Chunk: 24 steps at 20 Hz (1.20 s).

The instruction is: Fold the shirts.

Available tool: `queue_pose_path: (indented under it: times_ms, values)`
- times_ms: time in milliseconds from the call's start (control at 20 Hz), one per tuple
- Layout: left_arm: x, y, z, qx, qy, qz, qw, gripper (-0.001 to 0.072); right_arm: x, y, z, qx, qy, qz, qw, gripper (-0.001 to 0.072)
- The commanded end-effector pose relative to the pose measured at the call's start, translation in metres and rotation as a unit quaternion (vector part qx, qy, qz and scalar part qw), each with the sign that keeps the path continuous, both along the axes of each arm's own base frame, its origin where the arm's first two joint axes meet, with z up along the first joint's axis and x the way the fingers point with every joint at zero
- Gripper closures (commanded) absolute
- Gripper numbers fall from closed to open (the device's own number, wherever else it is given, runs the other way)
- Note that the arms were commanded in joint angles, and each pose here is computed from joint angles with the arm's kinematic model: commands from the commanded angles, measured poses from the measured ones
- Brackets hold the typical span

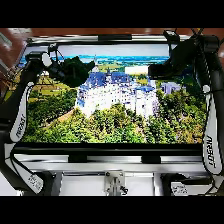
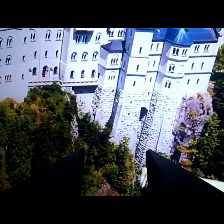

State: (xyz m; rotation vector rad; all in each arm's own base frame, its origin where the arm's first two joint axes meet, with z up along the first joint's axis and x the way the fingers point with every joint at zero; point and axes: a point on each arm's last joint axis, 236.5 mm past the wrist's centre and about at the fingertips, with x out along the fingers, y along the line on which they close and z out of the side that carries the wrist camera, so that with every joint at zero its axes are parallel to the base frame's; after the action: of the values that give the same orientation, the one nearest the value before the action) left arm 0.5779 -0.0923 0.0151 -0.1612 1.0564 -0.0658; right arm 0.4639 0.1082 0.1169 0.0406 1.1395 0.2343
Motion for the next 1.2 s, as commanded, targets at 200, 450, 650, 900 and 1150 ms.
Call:
queue_pose_path:
  times_ms: [200, 450, 650, 900, 1150]
  values:
    - [0.05, 0.036, -0.069, -0.004, -0.01, 0.043, 0.999, 0.0031, 0.0, 0.004, 0.001, 0.009, -0.001, 0.003, 1.0, 0.0212]
    - [0.071, 0.019, -0.08, -0.011, -0.053, 0.036, 0.998, 0.0049, 0.0, 0.006, 0.001, 0.012, 0.0, 0.003, 1.0, 0.0212]
    - [0.074, 0.009, -0.062, -0.036, -0.067, 0.038, 0.996, 0.0671, 0.001, 0.01, 0.003, 0.021, -0.003, 0.005, 1.0, 0.0212]
    - [0.065, -0.02, 0.092, -0.018, -0.197, -0.032, 0.98, 0.0672, -0.001, -0.002, 0.017, -0.004, -0.025, 0.008, 1.0, 0.0212]
    - [-0.044, -0.093, 0.323, -0.018, -0.379, -0.14, 0.915, 0.0672, -0.024, -0.04, 0.119, -0.054, -0.145, -0.02, 0.988, 0.0212]
